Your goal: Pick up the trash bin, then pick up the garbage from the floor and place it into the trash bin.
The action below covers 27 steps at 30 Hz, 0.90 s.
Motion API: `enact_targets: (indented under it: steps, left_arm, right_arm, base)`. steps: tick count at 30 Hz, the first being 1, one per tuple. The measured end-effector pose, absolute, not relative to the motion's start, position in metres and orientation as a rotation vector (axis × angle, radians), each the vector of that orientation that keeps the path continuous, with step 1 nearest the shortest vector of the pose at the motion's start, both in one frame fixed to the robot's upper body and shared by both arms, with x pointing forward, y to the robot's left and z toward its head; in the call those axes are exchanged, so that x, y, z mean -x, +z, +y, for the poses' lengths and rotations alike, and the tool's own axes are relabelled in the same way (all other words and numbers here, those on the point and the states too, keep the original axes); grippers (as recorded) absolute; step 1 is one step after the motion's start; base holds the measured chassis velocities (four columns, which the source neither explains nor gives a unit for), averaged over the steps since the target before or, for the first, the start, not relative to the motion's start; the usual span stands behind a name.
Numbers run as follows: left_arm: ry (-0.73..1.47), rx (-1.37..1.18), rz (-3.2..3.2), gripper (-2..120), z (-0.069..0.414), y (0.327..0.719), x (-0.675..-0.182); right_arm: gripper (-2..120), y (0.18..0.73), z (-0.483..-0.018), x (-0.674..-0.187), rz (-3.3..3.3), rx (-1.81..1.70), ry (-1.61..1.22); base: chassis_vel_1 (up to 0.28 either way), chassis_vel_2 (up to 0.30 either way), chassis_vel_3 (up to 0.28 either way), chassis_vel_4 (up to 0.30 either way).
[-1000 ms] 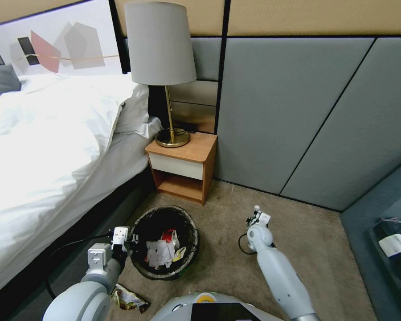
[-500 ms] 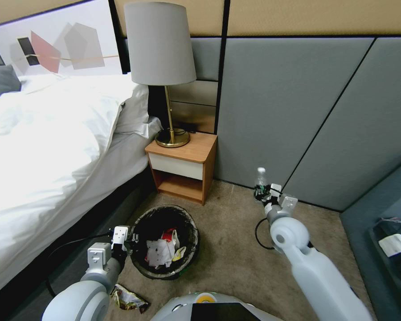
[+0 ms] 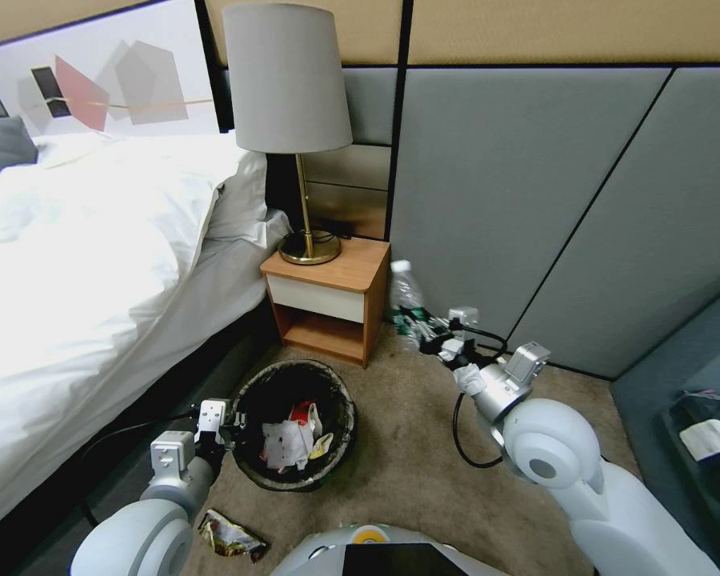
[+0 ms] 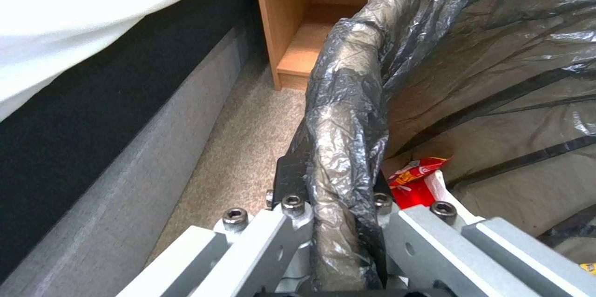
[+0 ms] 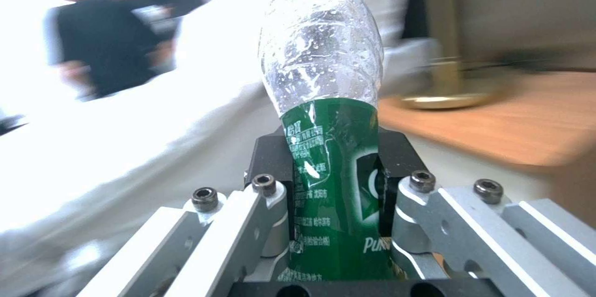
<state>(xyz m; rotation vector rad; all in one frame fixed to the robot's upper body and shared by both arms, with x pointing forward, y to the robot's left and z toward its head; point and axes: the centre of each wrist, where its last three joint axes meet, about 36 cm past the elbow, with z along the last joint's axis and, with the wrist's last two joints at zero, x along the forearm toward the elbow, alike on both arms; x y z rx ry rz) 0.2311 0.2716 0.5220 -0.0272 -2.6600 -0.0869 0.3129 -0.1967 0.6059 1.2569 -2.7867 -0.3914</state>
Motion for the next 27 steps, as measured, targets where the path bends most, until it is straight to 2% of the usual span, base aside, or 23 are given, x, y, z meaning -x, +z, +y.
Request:
enact_targets:
  steps: [5, 13, 21, 27]
  left_arm:
    - [-0.083, 0.03, -2.665, 1, 0.271, 0.522, -0.232]
    - [-0.093, 0.014, -2.671, 1, 0.274, 0.524, -0.232]
    - [-0.098, 0.011, -2.671, 1, 0.275, 0.525, -0.233]
    - [-0.095, 0.014, -2.665, 1, 0.276, 0.525, -0.233]
  right_arm:
    - [22, 0.607, -0.19, -0.312, -2.727, -1.35, -0.373]
    - [22, 0.594, -0.15, -0.32, -2.545, -1.484, -0.389]
    - [22, 0.596, -0.12, -0.326, -2.422, -1.472, -0.342]
    - [22, 0.59, -0.117, -0.33, -2.404, -1.426, -0.297]
  base:
    - [0.0, 0.0, 0.0, 0.0]
    - [0.0, 0.0, 0.0, 0.0]
    - [0.0, 0.0, 0.0, 0.0]
    - [0.0, 0.0, 0.0, 0.0]
